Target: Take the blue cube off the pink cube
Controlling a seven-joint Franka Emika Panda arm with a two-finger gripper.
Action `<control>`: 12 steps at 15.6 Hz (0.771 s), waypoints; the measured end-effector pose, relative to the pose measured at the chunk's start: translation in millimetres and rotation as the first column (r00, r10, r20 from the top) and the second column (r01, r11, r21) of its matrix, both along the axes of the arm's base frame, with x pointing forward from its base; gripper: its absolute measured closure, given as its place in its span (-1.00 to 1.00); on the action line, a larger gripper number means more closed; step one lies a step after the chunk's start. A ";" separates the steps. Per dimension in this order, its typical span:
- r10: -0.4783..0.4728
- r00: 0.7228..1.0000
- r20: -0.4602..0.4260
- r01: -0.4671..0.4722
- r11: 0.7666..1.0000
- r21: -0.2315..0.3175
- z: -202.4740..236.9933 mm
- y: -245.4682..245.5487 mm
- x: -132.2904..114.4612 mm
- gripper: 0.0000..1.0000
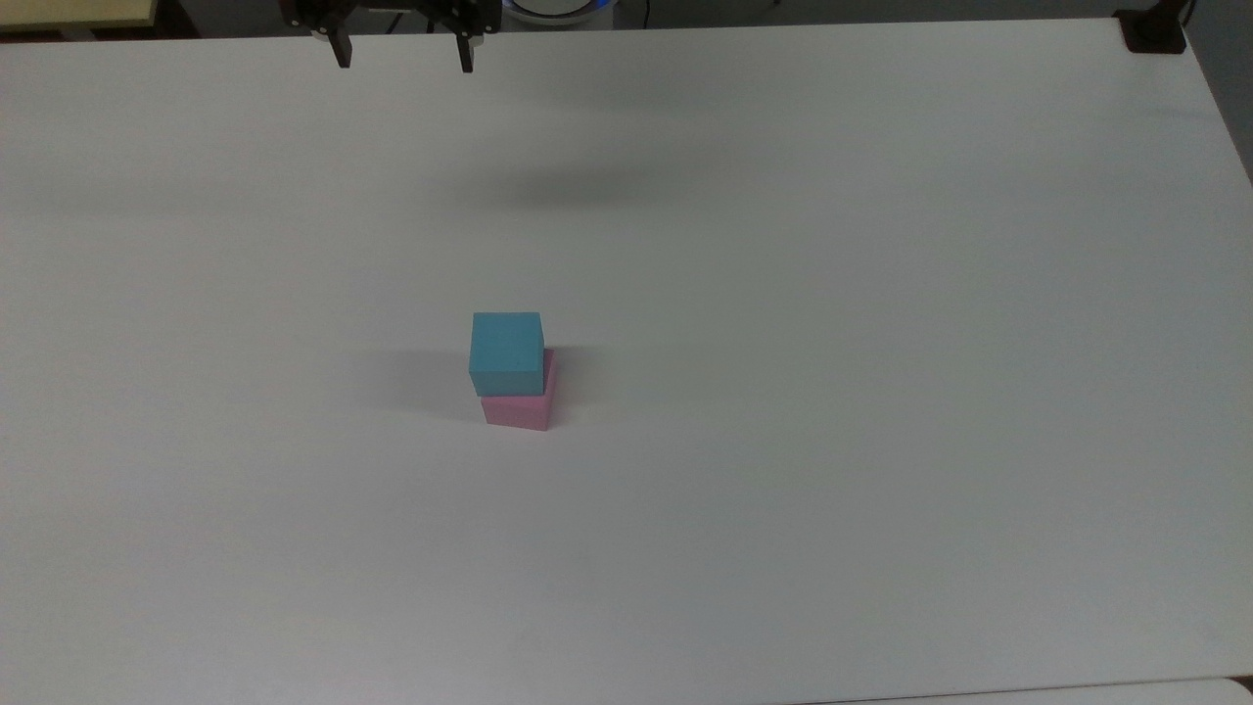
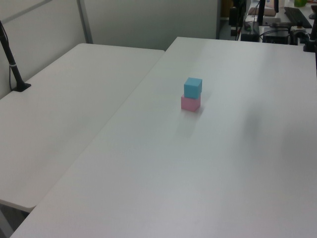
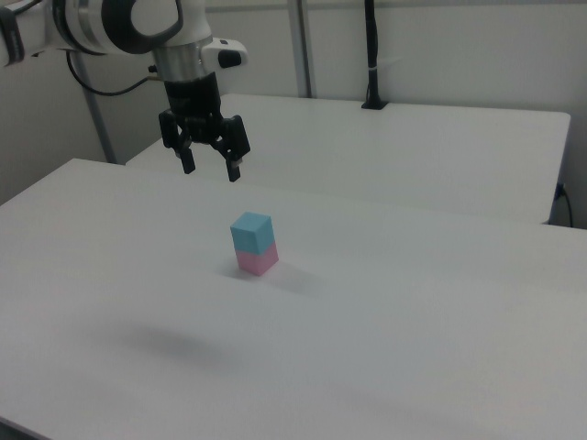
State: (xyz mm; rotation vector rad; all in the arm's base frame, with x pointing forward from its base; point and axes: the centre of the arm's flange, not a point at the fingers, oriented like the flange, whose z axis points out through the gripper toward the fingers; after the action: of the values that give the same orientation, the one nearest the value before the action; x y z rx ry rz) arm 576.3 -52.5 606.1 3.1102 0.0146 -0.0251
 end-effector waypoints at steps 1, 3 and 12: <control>0.000 1.000 -0.001 0.000 1.000 0.000 -0.3 0.1 0.0 -1.00; 0.000 1.000 -0.001 0.000 1.000 0.000 -0.4 0.1 0.0 -1.00; 0.002 1.000 -0.004 -0.002 1.000 0.001 -1.8 1.1 0.0 -1.00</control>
State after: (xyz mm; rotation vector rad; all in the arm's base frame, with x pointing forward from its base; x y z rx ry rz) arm 576.3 -51.4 604.3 3.1107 0.0181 -0.0311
